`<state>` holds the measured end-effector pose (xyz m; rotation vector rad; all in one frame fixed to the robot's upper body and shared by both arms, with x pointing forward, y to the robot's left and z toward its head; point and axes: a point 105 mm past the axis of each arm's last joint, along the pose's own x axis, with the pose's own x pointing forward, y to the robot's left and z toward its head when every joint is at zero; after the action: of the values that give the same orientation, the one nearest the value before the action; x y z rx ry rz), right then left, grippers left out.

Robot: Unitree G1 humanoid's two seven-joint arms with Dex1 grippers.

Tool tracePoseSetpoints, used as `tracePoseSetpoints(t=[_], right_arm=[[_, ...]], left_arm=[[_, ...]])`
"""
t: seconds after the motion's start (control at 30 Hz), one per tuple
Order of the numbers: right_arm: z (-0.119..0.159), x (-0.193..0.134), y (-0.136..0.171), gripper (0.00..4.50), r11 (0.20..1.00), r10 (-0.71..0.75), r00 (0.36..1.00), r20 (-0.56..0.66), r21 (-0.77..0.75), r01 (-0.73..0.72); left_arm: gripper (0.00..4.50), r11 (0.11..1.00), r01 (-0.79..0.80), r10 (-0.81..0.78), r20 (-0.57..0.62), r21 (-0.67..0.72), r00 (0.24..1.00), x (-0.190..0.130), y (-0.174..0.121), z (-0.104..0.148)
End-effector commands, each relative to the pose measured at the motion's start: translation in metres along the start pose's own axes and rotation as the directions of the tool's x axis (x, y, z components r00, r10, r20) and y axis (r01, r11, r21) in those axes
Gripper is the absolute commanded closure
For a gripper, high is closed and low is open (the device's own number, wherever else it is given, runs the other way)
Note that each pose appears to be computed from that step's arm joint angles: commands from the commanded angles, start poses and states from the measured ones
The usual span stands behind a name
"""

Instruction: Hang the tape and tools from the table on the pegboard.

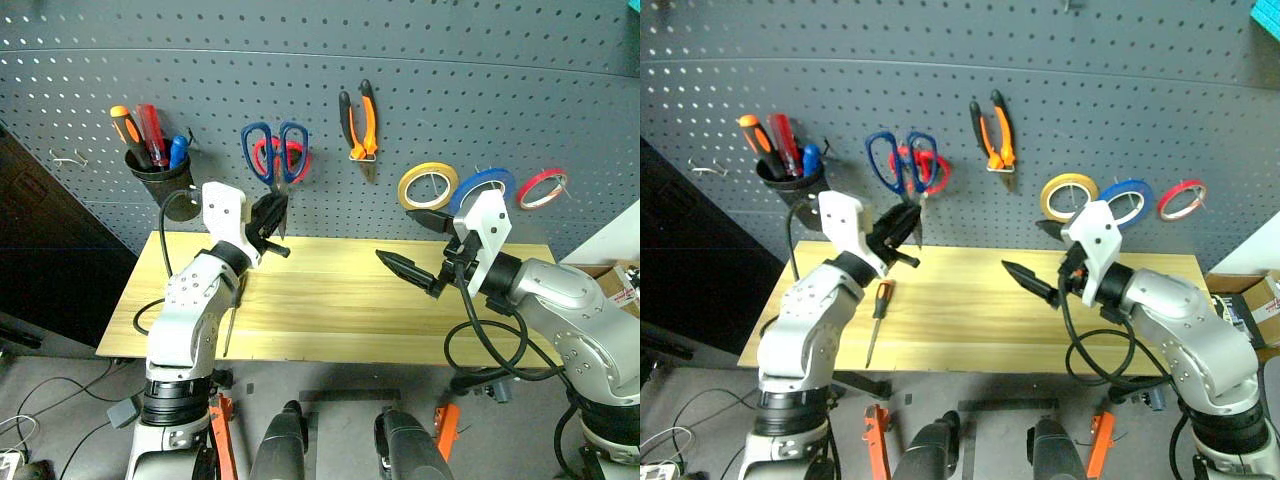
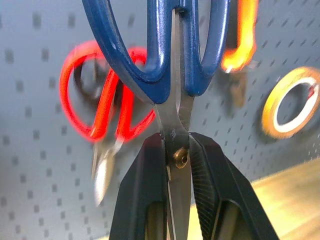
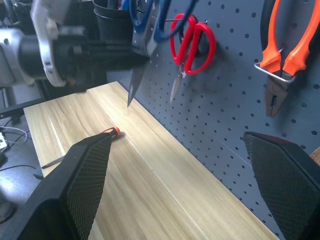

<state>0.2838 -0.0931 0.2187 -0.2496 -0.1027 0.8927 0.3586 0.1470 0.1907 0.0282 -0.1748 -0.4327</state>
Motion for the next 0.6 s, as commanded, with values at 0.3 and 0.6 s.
tracePoseSetpoints(t=[0.3,0.6], right_arm=[[0.017,0.0,0.007,0.0,0.998,0.024,0.998,0.054,-0.063,-0.02],[0.044,0.006,0.011,0.0,0.994,0.053,0.988,0.145,-0.103,-0.038]], left_arm=[[4.1,0.998,0.046,-0.045,0.017,-0.042,0.999,0.011,0.001,0.01],[4.1,0.99,-0.044,0.043,-0.015,-0.13,0.999,0.01,0.016,-0.002]])
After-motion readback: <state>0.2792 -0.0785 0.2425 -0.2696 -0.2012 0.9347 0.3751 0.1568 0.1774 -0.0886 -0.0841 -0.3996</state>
